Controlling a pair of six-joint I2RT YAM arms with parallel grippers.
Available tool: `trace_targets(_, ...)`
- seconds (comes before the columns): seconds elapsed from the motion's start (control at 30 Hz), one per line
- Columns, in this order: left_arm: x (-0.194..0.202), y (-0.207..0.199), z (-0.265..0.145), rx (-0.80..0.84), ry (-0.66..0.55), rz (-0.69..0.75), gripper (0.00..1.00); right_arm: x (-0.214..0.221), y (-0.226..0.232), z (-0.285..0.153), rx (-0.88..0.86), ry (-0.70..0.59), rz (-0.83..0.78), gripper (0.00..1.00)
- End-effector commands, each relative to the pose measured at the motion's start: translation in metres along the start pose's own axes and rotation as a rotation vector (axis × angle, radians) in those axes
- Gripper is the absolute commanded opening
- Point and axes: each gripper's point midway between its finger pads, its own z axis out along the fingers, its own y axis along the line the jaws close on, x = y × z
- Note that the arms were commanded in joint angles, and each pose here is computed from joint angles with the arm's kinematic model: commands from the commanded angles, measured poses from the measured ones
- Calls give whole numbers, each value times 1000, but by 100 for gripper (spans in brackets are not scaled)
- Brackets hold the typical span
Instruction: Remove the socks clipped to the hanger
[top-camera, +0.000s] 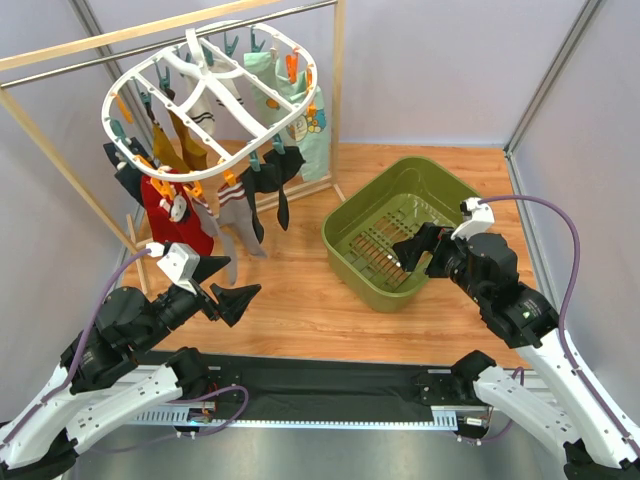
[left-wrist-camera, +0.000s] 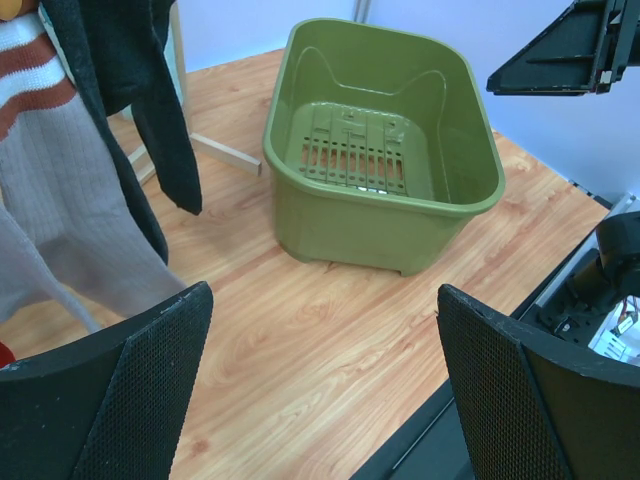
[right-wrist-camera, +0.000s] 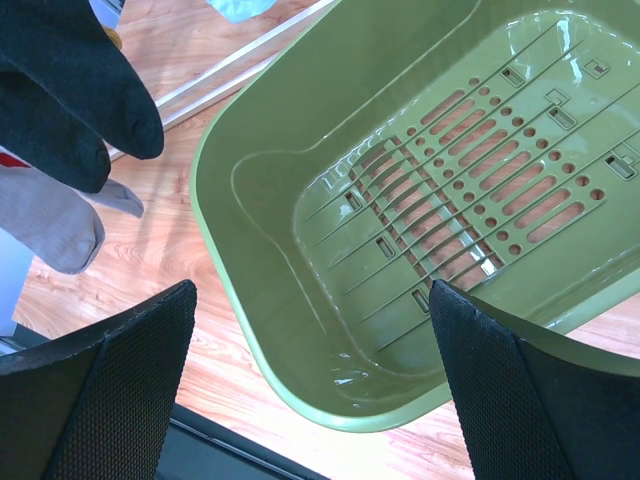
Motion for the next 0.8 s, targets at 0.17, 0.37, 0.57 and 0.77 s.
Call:
trace_targets(0.17, 3, -1, 1, 12, 5, 11, 99, -6, 1, 0, 7, -15, 12, 100)
trace_targets(0.37, 8, 19, 3, -117, 40, -12, 94, -15, 23, 1, -94, -8, -44, 100)
trace_targets(0.57, 9, 56, -13, -349, 47, -83, 89, -33, 82, 27, -306, 8, -19, 95)
trace_targets(0.77, 6, 63, -29, -401, 60, -119, 86, -54, 141, 56, -396, -58, -143, 91)
